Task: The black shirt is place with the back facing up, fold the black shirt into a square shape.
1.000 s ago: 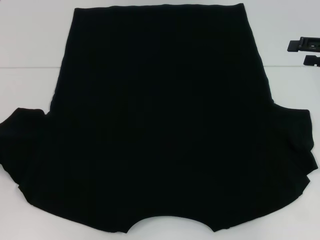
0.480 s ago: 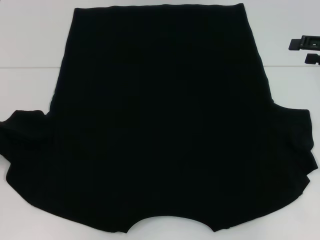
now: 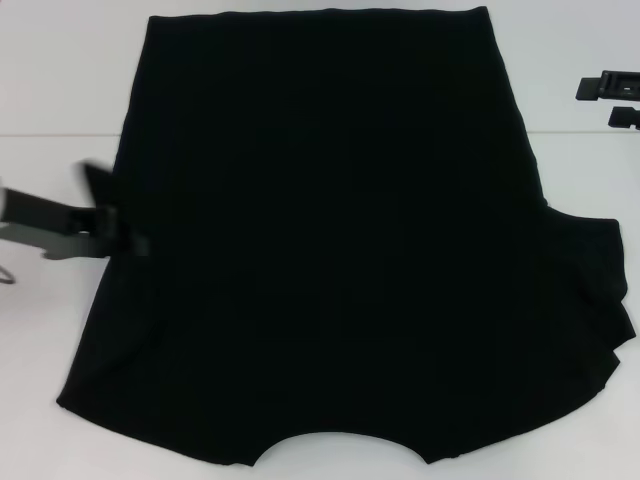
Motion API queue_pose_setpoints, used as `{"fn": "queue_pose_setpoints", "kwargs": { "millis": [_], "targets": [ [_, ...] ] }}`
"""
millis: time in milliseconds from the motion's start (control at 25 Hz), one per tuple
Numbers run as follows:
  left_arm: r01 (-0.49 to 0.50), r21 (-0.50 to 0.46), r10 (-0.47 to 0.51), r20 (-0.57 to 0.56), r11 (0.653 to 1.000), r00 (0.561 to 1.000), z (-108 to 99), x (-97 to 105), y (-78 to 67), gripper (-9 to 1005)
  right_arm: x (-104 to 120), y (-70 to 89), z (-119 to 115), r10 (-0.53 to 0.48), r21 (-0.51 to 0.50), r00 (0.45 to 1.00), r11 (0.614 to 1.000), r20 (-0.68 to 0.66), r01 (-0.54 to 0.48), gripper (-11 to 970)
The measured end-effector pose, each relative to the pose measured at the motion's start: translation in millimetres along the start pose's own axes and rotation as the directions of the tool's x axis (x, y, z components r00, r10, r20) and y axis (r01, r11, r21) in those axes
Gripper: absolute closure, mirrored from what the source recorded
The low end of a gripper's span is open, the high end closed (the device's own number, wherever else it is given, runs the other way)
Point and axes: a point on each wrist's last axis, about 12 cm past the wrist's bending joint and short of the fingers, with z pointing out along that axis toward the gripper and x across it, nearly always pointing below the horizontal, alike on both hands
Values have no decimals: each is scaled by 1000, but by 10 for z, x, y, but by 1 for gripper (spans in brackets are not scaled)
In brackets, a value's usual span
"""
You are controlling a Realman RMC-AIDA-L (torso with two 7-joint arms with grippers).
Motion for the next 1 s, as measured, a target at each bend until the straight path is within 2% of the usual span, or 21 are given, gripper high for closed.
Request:
{"fn": "queue_pose_setpoints", "kwargs": {
  "millis": [200,280,360,440,560,640,760,880,1000],
  "targets": [
    [-94,36,99,-145,995,985,188,7,-302,956,11,-23,-10,2,9,1000,1000,0,-2,110],
    [-87,39,93,-174,995,980,197,19,-330,949,14,-31,-8,2,13,1000,1000,1,-2,111],
    [-48,13,50,-158,999,986,154,1,-273,941,13,-34,-7,2,15,1000,1000,2,-2,111],
    [23,-14,-24,-97,1000,995,45,-27,-131,878,12,-35,-6,0,17,1000,1000,3,0,111],
    [118,-6,-118,19,993,993,-126,3,104,783,19,-28,-3,-6,15,1000,1000,-5,6,111],
    [139,23,-141,79,990,987,-216,68,230,730,35,-41,-15,-7,16,1000,1000,-9,7,112],
    [74,150,-95,137,986,986,-306,245,327,667,85,-86,-64,-22,18,999,1000,-32,22,112],
    [-58,278,6,184,959,983,-330,420,317,605,170,-157,-153,-42,31,995,999,-91,45,113],
    [-128,316,64,204,940,977,-293,531,315,542,285,-232,-277,-33,75,980,996,-197,49,113]
  ]
}}
